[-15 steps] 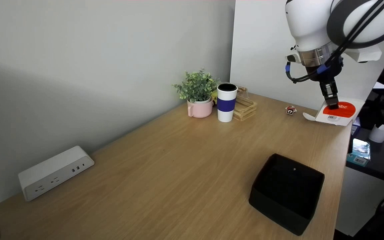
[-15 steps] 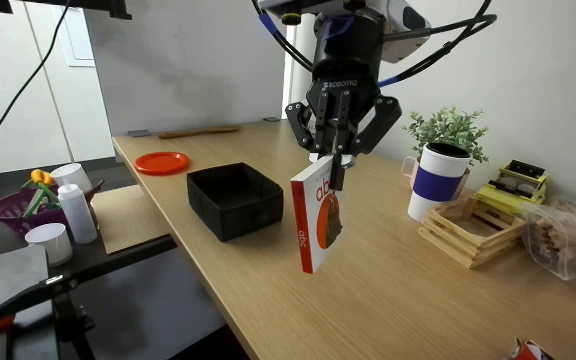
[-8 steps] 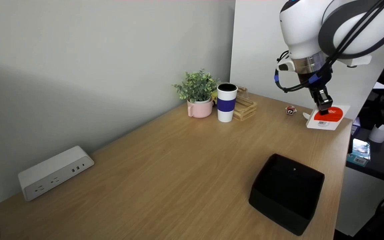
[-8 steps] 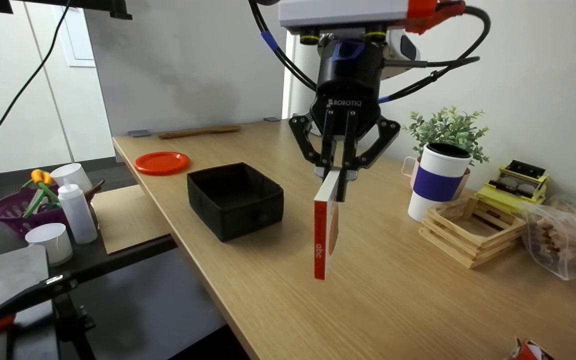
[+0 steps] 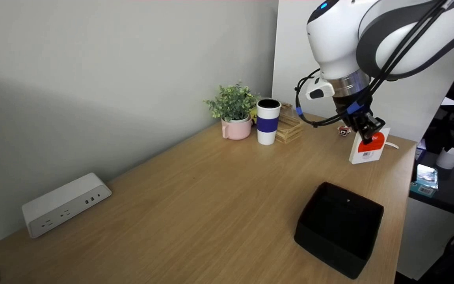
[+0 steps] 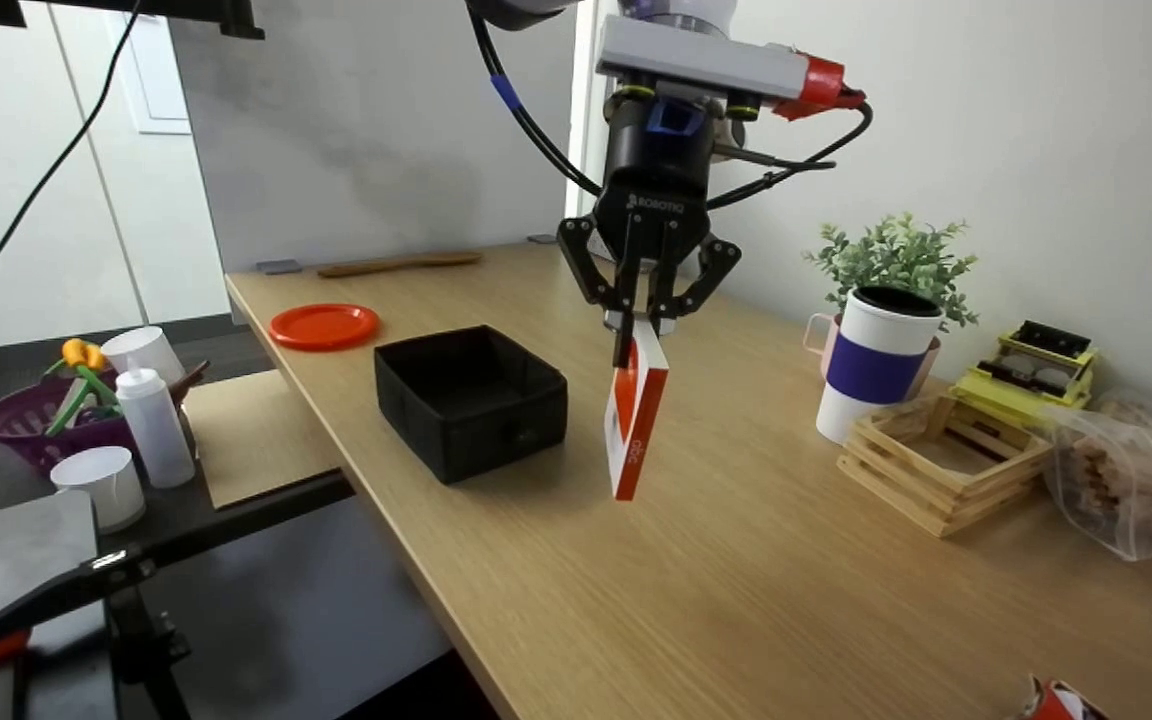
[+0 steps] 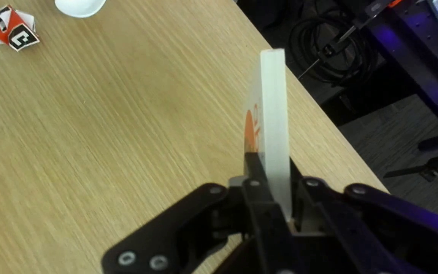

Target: Remove the book from the box and put it on the table, put it back in the box, then back on the table again.

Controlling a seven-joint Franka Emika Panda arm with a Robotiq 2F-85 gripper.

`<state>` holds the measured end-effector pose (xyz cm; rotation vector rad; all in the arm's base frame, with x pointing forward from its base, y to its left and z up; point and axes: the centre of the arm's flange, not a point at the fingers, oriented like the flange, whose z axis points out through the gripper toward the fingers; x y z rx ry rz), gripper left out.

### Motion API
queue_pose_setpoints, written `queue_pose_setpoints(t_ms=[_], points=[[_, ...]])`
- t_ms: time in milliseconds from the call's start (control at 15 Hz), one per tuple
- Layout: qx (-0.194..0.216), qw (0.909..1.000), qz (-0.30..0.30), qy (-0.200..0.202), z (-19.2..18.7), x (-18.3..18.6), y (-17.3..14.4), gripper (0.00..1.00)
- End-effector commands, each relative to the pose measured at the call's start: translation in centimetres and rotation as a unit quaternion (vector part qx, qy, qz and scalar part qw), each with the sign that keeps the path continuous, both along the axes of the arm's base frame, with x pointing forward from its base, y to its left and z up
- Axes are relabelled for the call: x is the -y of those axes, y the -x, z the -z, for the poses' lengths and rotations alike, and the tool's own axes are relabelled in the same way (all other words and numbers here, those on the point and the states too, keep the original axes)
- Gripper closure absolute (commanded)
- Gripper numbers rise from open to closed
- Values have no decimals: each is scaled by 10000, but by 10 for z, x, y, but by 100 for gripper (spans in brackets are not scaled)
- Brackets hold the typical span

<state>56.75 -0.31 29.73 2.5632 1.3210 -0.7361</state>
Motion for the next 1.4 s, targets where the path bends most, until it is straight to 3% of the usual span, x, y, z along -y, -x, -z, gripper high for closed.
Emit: queue_pose_setpoints(t_ms=[0,200,533,733,1067,1133,1333], points=[[-228,9995,-125,192,-35,-14,12,96],[-402,9991,-122,108,-56,-14,27,96],[-376,9874,-1483,-395,-65,-16,26,96],[-338,9722,-2204,-713,-60,-27,15,96],[-357,9378,-3129,-1462,-51,-42,3,96],[-333,9506,-2843,-1203,-56,-42,3,86],[-395,9433,-3008,-1347,-52,-44,3,86]])
